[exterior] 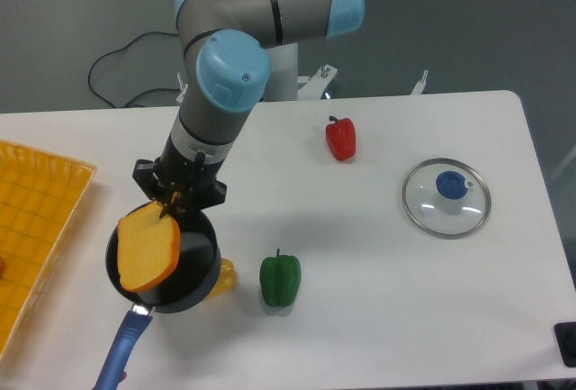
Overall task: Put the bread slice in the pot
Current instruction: 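Lower the bread slice into the saucepan and open the gripper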
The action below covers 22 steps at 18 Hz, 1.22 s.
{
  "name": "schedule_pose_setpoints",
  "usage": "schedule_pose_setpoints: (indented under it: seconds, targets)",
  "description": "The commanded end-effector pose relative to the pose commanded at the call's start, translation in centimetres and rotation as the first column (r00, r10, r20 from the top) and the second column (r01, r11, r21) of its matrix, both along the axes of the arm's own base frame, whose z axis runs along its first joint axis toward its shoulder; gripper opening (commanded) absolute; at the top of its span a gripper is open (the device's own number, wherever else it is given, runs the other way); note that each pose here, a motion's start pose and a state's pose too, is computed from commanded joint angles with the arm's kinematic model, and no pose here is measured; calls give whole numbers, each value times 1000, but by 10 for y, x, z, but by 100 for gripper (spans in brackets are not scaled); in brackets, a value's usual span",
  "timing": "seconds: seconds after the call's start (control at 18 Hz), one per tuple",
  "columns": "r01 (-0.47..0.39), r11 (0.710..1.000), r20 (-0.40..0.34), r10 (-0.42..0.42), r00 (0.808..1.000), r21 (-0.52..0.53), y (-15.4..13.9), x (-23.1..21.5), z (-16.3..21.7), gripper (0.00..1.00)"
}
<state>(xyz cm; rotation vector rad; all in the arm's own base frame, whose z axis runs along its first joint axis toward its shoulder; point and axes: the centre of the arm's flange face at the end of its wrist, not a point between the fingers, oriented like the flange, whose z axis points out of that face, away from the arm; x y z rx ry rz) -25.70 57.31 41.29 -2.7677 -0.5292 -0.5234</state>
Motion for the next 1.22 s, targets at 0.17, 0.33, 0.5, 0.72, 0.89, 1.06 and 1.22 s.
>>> schedule_pose_setpoints:
  seconds: [0.17, 0.33, 0.5, 0.72, 0.89, 1.06, 1.22]
  targets:
    - [3, 1000, -7, -3, 1000, 7, 1, -2, 4, 0]
    - [2, 1000, -7, -2, 1000, 8, 0, -3, 4, 0]
    - [4, 1000, -6, -4, 1000, 6, 1, -3, 1, 0]
    - [22, 1000, -11, -22, 1000, 10, 1, -3, 1, 6]
    - [68, 997, -30, -68, 997, 23, -1, -3, -1, 98]
    - [118, 993, -73, -118, 990, -5, -4, -4, -6, 100]
    - [117, 993, -75, -118, 990, -7, -4, -4, -6, 100]
